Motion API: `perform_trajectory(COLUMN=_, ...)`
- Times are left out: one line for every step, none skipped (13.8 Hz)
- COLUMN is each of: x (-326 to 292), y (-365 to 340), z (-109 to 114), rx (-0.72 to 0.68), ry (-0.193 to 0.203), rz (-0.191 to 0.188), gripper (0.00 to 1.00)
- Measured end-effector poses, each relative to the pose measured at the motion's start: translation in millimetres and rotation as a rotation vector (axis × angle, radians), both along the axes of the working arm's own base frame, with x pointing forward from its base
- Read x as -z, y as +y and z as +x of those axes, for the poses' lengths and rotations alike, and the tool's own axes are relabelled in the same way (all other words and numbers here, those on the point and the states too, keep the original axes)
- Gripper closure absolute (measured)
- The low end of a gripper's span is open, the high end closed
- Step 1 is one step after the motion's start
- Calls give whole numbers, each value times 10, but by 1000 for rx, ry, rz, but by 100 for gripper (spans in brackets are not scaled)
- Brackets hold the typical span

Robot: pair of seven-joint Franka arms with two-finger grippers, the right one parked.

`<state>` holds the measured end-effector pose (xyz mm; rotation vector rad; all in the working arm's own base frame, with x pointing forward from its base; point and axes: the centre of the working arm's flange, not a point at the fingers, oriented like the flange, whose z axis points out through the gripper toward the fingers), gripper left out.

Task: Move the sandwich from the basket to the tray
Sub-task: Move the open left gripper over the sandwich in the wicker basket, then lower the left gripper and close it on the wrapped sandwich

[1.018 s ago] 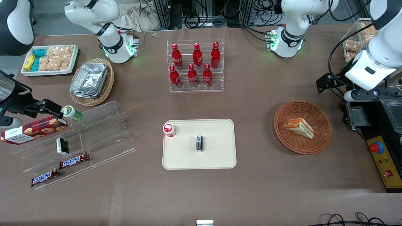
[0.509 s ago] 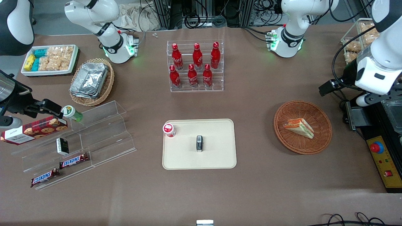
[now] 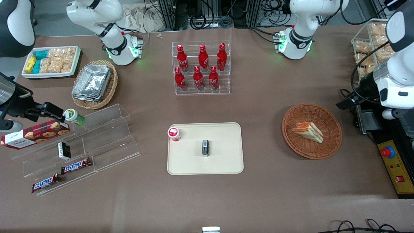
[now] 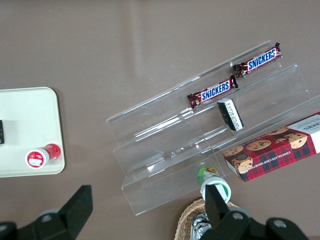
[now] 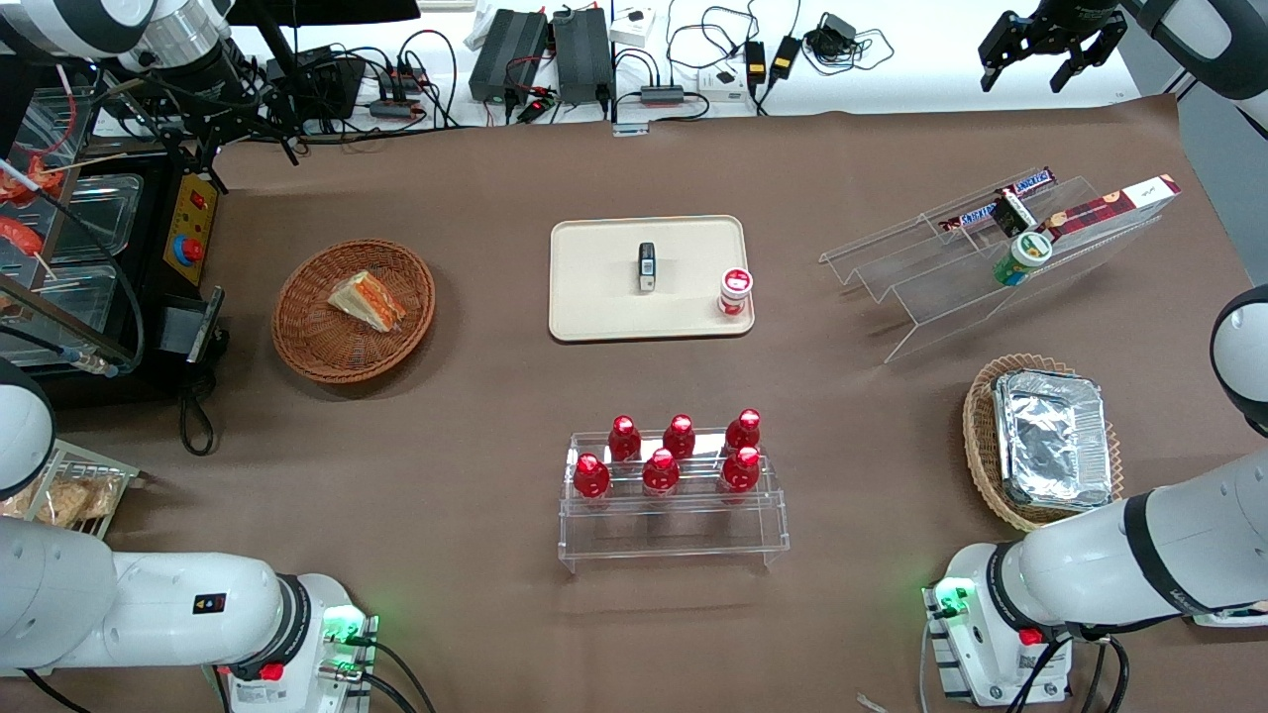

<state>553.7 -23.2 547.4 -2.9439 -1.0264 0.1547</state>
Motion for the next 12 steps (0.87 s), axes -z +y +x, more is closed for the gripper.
perform_trajectory(x=115, y=42, z=6, rx=-33, ry=-1, rz=2, gripper=0)
perform_trajectory(x=243, y=59, z=8, rx=-68, ry=-1, rz=5, gripper=0)
perform_trajectory(x=379, y=59, z=5, rx=-105, ry=1, rz=7, gripper=0)
perform_trajectory(x=519, y=56, z=2, rx=-144, ry=0, rz=10, gripper=0)
perform_trajectory(x=657, y=52, z=3, rx=-179, ry=-8, rz=7, gripper=0)
perform_trajectory(x=793, y=39, z=7, rx=-218, ry=-20, rz=-10, gripper=0)
perform_trajectory(x=926, y=25, z=12, rx=-256, ry=-29, rz=-30, gripper=0)
perform_trajectory(x=1063, y=17, z=16, rx=-284, ry=-29, rz=-40, gripper=0)
perform_trajectory(x=1210, y=10, z=31, rx=-308, ry=-21, rz=-40, gripper=0)
perform_trajectory(x=1357, y=2, z=63, rx=-328, ry=-15, rz=-39, gripper=0)
perform_trajectory(x=1513, y=-8, z=106, rx=-342, ry=-8, rz=-36, gripper=0)
perform_trajectory(x=1675, y=-16, z=143, rx=-348, ry=1, rz=-33, gripper=0)
